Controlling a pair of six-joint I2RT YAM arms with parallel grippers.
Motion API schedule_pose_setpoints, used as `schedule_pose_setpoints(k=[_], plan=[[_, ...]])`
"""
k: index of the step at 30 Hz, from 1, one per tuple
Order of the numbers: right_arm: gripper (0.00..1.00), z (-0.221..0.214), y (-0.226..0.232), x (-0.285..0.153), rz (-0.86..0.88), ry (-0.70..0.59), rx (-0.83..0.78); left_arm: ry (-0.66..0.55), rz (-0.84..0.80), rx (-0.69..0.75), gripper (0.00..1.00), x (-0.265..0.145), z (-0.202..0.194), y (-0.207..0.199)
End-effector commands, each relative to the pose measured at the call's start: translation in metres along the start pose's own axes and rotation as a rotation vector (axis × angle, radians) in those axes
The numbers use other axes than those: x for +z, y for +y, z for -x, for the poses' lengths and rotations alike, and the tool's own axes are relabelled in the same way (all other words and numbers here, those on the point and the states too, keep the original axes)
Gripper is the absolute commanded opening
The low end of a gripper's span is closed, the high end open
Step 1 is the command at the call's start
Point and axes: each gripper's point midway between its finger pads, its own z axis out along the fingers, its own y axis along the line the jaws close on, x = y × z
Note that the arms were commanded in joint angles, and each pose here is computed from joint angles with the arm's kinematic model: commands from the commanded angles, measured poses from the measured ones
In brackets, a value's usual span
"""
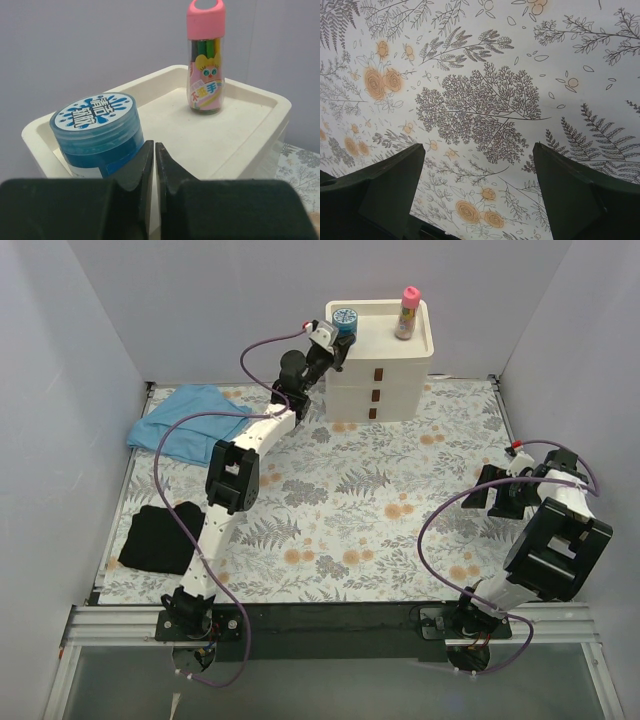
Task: Sort the stationery into containers
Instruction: Reset both arms
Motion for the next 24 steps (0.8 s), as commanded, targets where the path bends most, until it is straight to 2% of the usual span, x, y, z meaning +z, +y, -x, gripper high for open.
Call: schedule_pose_setpoints(k=[1, 2, 3, 4, 5, 6, 7, 8, 9, 10, 11, 12, 13, 14, 15, 17, 19, 20, 24], plan=[[0.99, 0.021, -0.003, -0.009, -0.018, -0.043, -0.032, -0.136, -0.076, 0.057, 0.12, -0.009, 0.091, -0.015], [0.98, 0.024, -0.003, -0.01, -0.019, -0.046, -0.038, -0.153, -0.097, 0.07, 0.15, -0.014, 0.102, -0.02], [0.98, 0.024, -0.003, -0.012, -0.018, -0.043, -0.041, -0.131, -0.124, 0.063, 0.18, -0.025, 0.095, -0.029], [0.98, 0.03, -0.003, -0.015, -0.025, -0.053, -0.052, -0.165, -0.135, 0.073, 0.25, -0.03, 0.113, -0.034], [0.98, 0.031, -0.004, -0.016, -0.03, -0.051, -0.055, -0.216, -0.144, 0.086, 0.3, -0.036, 0.156, -0.04], [0.98, 0.032, -0.003, -0.017, -0.026, -0.05, -0.058, -0.22, -0.174, 0.089, 0.38, -0.043, 0.167, -0.047], [0.98, 0.036, -0.002, -0.019, -0.028, -0.059, -0.067, -0.191, -0.18, 0.08, 0.43, -0.053, 0.16, -0.052], [0.98, 0.038, 0.0, -0.02, -0.021, -0.063, -0.069, -0.231, -0.187, 0.102, 0.51, -0.064, 0.198, -0.058], [0.98, 0.038, 0.003, -0.023, -0.011, -0.066, -0.072, -0.225, -0.199, 0.122, 0.53, -0.072, 0.203, -0.063], [0.98, 0.039, 0.006, -0.024, 0.0, -0.07, -0.078, -0.163, -0.201, 0.105, 0.55, -0.085, 0.186, -0.067], [0.98, 0.044, 0.012, -0.027, 0.016, -0.085, -0.094, -0.146, -0.188, 0.113, 0.59, -0.094, 0.187, -0.067], [0.98, 0.044, 0.015, -0.029, 0.024, -0.087, -0.1, -0.176, -0.163, 0.136, 0.6, -0.108, 0.219, -0.068], [0.98, 0.046, 0.018, -0.031, 0.028, -0.093, -0.111, -0.088, -0.115, 0.104, 0.62, -0.123, 0.19, -0.064], [0.98, 0.05, 0.02, -0.033, 0.028, -0.102, -0.125, -0.063, -0.082, 0.103, 0.64, -0.132, 0.189, -0.061], [0.98, 0.054, 0.022, -0.035, 0.023, -0.114, -0.139, -0.069, -0.041, 0.116, 0.65, -0.146, 0.209, -0.058], [0.98, 0.06, 0.024, -0.039, -0.005, -0.125, -0.138, 0.066, 0.096, 0.073, 0.68, -0.174, 0.178, -0.042], [0.98, 0.077, 0.028, -0.047, -0.04, -0.183, -0.163, 0.155, 0.202, 0.032, 0.69, -0.201, 0.172, -0.031], [0.98, 0.082, 0.033, -0.049, -0.043, -0.204, -0.164, 0.217, 0.283, 0.025, 0.69, -0.219, 0.153, -0.021], [0.98, 0.119, 0.065, -0.066, -0.065, -0.354, -0.241, 0.345, 0.401, 0.025, 0.7, -0.26, 0.125, -0.008]])
